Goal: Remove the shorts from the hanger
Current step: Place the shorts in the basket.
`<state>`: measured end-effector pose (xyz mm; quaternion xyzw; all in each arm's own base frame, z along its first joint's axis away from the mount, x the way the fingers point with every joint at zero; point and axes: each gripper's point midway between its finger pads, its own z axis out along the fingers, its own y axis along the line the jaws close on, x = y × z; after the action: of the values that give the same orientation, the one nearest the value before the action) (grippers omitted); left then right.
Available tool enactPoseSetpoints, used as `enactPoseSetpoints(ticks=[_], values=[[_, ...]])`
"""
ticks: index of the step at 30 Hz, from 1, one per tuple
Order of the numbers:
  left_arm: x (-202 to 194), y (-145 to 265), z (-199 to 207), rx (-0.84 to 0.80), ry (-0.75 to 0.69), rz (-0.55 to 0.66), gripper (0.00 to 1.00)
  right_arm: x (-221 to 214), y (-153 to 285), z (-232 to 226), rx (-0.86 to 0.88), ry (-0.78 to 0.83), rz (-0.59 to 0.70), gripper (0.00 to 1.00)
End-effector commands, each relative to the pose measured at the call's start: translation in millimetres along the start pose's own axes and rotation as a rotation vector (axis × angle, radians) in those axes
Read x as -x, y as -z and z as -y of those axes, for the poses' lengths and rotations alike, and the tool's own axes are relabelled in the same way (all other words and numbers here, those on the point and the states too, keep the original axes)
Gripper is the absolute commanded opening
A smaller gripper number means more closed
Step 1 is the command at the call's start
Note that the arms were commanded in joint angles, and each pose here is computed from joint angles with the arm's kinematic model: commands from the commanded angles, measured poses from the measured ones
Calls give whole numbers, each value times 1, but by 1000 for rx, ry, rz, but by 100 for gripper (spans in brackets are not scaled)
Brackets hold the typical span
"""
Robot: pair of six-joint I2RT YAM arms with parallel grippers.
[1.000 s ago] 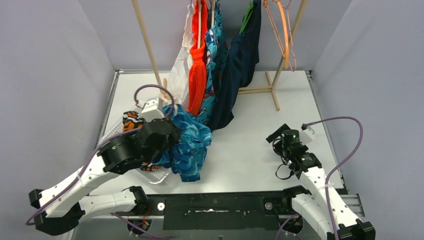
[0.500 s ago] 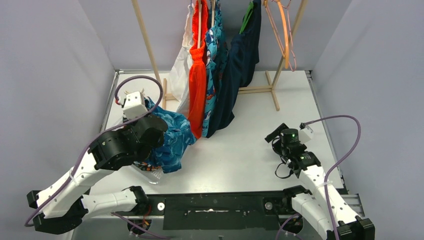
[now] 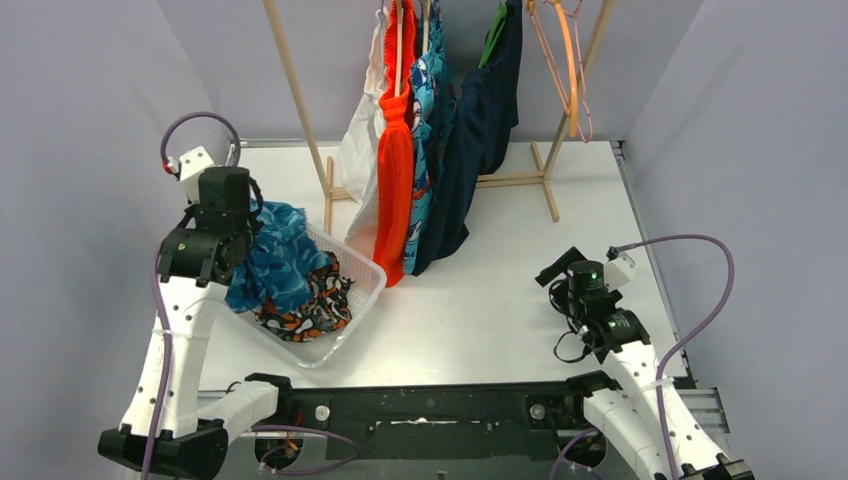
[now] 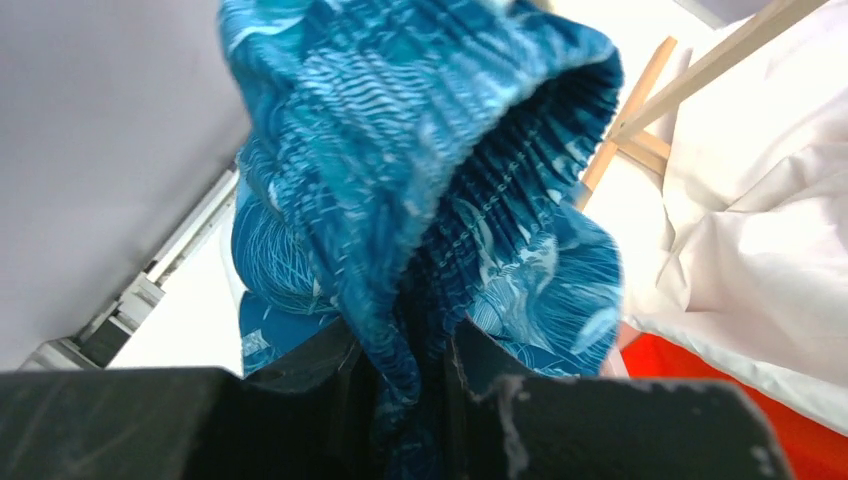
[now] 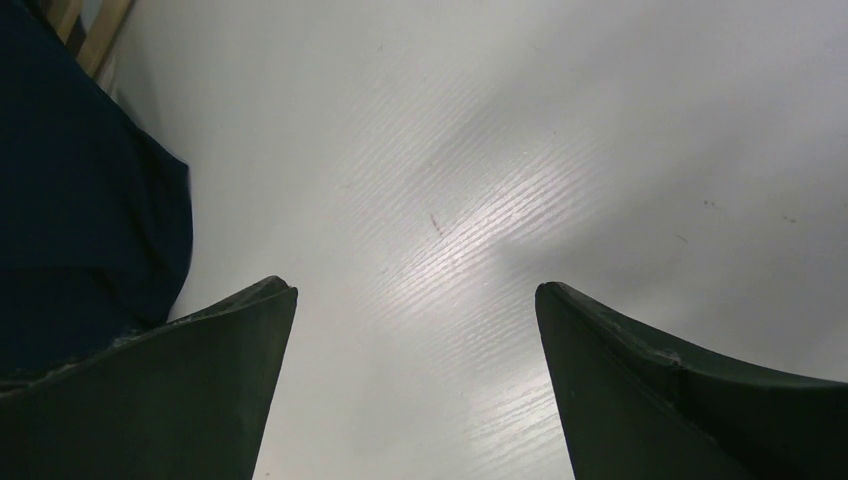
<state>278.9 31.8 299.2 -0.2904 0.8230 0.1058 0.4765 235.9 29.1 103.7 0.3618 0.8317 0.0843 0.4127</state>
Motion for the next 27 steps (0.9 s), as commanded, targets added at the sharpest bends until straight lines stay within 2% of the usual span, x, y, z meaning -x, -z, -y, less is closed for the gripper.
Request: enactPoseSetpoints(ticks=[1, 3, 6, 9, 13, 15, 20, 24, 27], values=[[50, 33, -10, -59, 40, 114, 0, 30, 10, -2, -11, 1, 110, 94], [58, 41, -21, -27, 57, 152, 0, 33, 11, -3, -11, 0, 118, 95], [48, 38, -11, -90, 58, 138, 0, 33, 9, -10, 8, 0, 113, 95], [19, 19, 4, -131, 32, 50, 0, 33, 8, -14, 15, 26, 97, 95], [-18, -19, -4, -31, -8, -8, 0, 30, 7, -13, 0, 67, 75, 95], [-40, -38, -6, -23, -11, -82, 0, 31, 7, -14, 7, 74, 75, 95], [-77, -80, -23, 7, 66, -194, 0, 33, 8, -14, 8, 79, 88, 95], [-97, -100, -30, -54, 149, -281, 0, 34, 7, -11, -2, 89, 94, 95], [-126, -114, -37, -54, 194, -367, 0, 33, 5, -10, -4, 88, 93, 95]])
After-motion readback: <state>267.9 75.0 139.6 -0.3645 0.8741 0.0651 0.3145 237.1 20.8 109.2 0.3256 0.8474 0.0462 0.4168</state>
